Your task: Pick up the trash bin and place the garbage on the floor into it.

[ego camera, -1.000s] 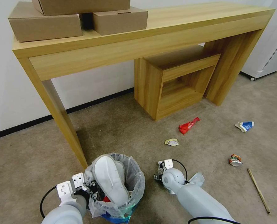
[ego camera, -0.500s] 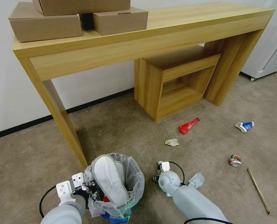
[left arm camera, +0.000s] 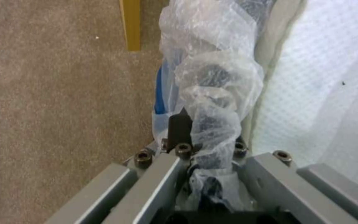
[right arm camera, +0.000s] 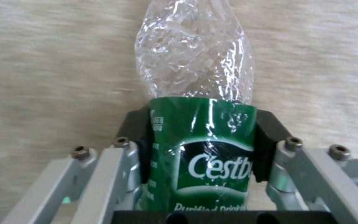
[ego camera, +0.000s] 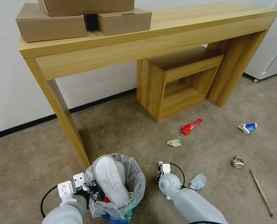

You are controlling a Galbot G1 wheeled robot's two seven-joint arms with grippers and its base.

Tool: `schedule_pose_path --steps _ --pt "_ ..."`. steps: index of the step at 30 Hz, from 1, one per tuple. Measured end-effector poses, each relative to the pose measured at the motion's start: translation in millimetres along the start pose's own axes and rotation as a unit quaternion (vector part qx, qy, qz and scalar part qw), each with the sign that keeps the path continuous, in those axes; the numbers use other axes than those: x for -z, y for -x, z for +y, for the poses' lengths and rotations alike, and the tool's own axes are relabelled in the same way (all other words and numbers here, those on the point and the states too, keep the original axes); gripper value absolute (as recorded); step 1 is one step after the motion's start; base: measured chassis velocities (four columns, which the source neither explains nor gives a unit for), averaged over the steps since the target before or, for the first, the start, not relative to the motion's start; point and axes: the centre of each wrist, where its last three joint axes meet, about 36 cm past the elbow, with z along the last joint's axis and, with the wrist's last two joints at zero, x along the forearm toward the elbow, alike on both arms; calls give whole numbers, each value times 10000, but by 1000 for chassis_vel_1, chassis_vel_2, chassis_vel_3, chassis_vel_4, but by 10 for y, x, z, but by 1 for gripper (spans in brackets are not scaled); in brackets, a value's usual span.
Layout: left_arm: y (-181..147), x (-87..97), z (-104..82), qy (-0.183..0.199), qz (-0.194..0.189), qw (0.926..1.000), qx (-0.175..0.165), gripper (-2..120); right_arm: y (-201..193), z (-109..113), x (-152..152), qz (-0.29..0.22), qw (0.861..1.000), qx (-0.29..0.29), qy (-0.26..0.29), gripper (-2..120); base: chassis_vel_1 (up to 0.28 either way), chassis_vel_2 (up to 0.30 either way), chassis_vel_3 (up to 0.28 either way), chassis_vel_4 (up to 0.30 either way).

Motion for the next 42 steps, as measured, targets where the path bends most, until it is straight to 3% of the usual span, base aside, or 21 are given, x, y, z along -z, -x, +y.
schedule_pose_path --steps 3,4,5,6,8,9,10,13,14,15,18,20,21,22,23,25,26,27,31,35,42 --pt "-32 13 -2 -44 25 10000 -55 0 -234 -214 122 -365 9992 6 139 32 -18 -13 -13 -14" --pt "-64 28 -2 -105 55 9999 -78 0 -630 -505 325 -986 9948 75 244 25 0 0 0 0" --pt "-79 38 -1 -121 49 9999 -79 0 -870 -627 442 -1389 9896 222 297 21 0 0 0 0" --pt "-79 38 -1 -121 49 9999 -79 0 -870 -627 442 -1389 9896 222 297 21 0 0 0 0" --pt "-81 41 1 -128 47 9999 -71 0 -1051 -737 518 -1835 9815 434 332 18 0 0 0 0" --pt "-87 48 2 -138 38 9999 -73 0 -1198 -833 581 -2423 9676 655 268 16 0 0 0 0" --pt "-87 48 2 -138 38 9999 -73 0 -1198 -833 581 -2423 9676 655 268 16 0 0 0 0" --pt "-108 65 2 -163 6 9998 -82 0 -1372 -936 663 -3475 9310 1108 125 16 0 0 0 0" --pt "-108 65 2 -163 6 9998 -82 0 -1372 -936 663 -3475 9310 1108 125 16 0 0 0 0" --pt "-112 69 4 -172 1 9998 -80 0 -1407 -944 676 -3694 9203 1284 132 16 0 0 0 0" --pt "-128 77 7 -207 0 9997 -94 0 -1437 -966 680 -4436 8753 1925 -62 15 0 0 0 0" --pt "-130 77 7 -211 0 9997 -97 0 -1438 -966 679 -4537 8681 2011 -104 14 0 0 0 0" --pt "-132 80 10 -219 -1 9997 -95 0 -1449 -953 664 -4809 8457 2302 -206 14 0 0 0 0" --pt "-133 83 13 -225 -3 9997 -92 0 -1464 -938 650 -4947 8318 2505 -264 14 0 0 0 0" --pt "-133 83 13 -225 -3 9997 -92 0 -1464 -938 650 -4947 8318 2505 -264 14 0 0 0 0" --pt "-134 92 23 -241 -12 9997 -81 0 -1526 -877 601 -5231 7932 3082 -470 14 0 0 0 0" --pt "-134 95 25 -247 -11 9997 -77 0 -1546 -838 575 -5280 7820 3268 -534 14 0 0 0 0" --pt "-134 95 25 -247 -11 9997 -77 0 -1546 -838 575 -5280 7820 3268 -534 14 0 0 0 0" --pt "-139 117 27 -298 -5 9995 -108 0 -1602 -600 424 -5136 7555 4016 -653 14 0 0 0 0" --pt "-139 152 33 -351 -38 9993 -121 0 -1613 -389 284 -4855 7471 4477 -762 13 0 0 0 0" --pt "-121 164 22 -418 -46 9990 -135 0 -1595 -104 45 -4407 7453 4888 -1064 13 0 0 0 0"
